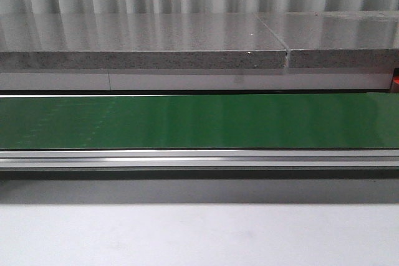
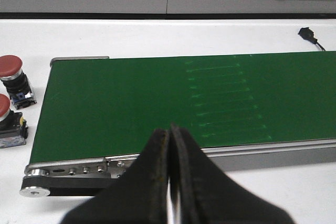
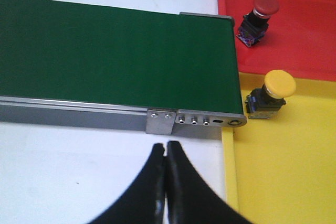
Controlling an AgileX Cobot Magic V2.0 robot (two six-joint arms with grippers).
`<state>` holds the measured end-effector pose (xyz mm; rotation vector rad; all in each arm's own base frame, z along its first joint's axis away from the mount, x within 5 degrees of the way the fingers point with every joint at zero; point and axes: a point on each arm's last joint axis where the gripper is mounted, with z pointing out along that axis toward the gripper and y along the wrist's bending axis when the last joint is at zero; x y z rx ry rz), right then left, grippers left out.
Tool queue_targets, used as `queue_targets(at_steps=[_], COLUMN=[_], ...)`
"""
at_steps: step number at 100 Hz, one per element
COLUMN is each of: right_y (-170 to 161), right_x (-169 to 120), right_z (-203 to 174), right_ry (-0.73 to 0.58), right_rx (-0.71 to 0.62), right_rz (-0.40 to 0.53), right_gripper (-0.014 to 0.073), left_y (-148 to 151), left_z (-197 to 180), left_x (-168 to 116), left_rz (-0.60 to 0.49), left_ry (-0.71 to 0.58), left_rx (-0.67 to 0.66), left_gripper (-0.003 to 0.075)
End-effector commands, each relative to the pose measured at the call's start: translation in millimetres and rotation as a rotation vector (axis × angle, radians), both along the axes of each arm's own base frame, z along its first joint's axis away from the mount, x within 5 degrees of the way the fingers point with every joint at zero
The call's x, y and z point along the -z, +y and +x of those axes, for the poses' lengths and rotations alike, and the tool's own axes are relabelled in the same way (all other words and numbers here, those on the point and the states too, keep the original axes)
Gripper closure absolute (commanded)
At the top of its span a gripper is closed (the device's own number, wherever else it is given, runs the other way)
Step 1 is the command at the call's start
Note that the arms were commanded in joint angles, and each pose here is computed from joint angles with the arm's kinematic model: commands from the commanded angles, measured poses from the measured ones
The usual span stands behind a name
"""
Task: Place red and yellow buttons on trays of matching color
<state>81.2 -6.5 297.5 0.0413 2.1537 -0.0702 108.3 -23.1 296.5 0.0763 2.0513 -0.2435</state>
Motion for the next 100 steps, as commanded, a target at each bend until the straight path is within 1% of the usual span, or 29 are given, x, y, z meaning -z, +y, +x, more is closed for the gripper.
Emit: queue_targets(at_steps=[1, 37, 44, 58, 63, 77, 92, 100], right_y=[-0.3, -0.3, -0.3, -0.3, -0.3, -0.3, -0.3, -0.3], right_x=[-12.2, -12.2, -12.2, -12.2, -12.2, -12.2, -12.2, -12.2], right_z=[3.1, 3.1, 3.1, 3.1, 3.1, 3.1, 3.1, 3.3], right_ry=[-0.078, -0.078, -0.078, -0.078, -0.078, -0.078, -0.078, -0.078], right_rx=[-0.003, -0.003, -0.003, -0.003, -0.003, -0.003, -0.003, -0.003], right_rz=[-0.012, -0.012, -0.012, -0.012, -0.012, -0.012, -0.012, -0.012], right_gripper=[0.0662, 0.0662, 0.0662, 0.0662, 0.0662, 0.0662, 0.0662, 0.0662], left_y=[0.0, 0.0, 0.3, 0.3, 1.6, 7.8, 22.4, 30.6], left_z=[3.1, 3.2, 4.3, 4.9, 5.9, 14.3, 27.8, 32.3], left_x=[-15.0, -15.1, -18.0, -18.3, -17.7, -16.1, -19.7, -22.1], left_rz=[-0.030, -0.030, -0.035, -0.036, -0.016, -0.019, -0.010, -0.023], left_ry=[-0.095, -0.097, -0.131, -0.135, -0.134, -0.064, -0.037, -0.007], left_rx=[-0.012, -0.012, -0.018, -0.019, -0.026, -0.089, -0.204, -0.266], left_gripper=[0.0740, 0.0740, 0.0740, 0.0740, 0.0740, 0.0740, 0.0740, 0.0739])
